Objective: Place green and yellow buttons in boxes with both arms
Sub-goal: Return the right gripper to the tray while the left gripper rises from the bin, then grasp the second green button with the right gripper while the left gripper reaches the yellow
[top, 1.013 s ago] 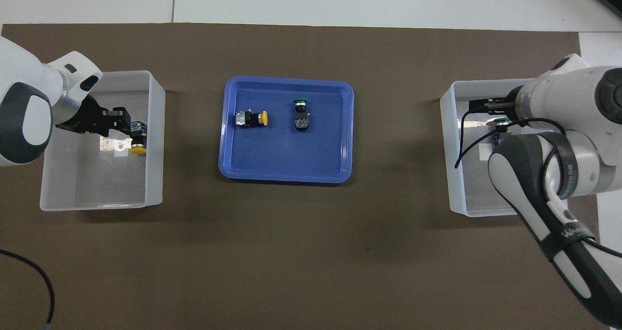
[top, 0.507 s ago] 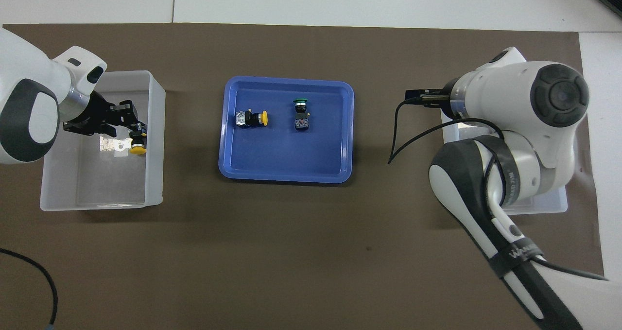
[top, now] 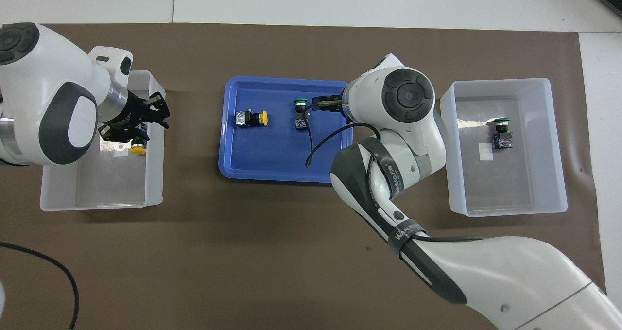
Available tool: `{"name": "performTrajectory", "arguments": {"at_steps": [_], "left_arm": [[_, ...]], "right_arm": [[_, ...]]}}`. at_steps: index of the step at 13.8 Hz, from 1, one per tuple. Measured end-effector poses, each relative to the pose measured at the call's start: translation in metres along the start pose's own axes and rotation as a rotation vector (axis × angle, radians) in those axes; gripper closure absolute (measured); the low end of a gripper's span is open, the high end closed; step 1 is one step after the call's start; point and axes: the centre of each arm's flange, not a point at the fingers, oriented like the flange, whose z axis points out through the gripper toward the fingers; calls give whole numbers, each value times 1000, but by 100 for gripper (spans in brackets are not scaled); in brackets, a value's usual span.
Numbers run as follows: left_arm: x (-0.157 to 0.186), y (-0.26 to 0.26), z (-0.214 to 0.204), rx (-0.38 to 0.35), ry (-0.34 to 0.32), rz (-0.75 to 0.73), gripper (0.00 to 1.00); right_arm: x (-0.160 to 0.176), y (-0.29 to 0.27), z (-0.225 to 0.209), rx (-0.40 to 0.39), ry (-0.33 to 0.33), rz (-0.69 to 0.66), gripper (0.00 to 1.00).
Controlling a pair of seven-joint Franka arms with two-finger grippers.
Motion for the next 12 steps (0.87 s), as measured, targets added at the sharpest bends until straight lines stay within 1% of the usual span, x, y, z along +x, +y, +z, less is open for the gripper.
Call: {"name": "performTrajectory", "arguments": {"at_steps": [2, 4, 6, 8, 12], "left_arm": [[-9, 16, -2, -31, 28, -100, 49], [-18, 32, -1, -77, 62, -210, 49], [-28, 49, 6, -139, 95, -332, 49], [-38, 60, 19, -193, 115, -433, 49], [-48, 70, 33, -246, 123, -546, 49]], "right_arm": [[-5, -22, 27, -30, 11, -15, 0], [-9, -32, 50, -17, 23, -23, 0], [-13, -37, 65, -12, 22, -35, 0], [-13, -37, 68, -20, 32, -51, 0], [-14, -42, 72, -2, 52, -57, 0]]}}
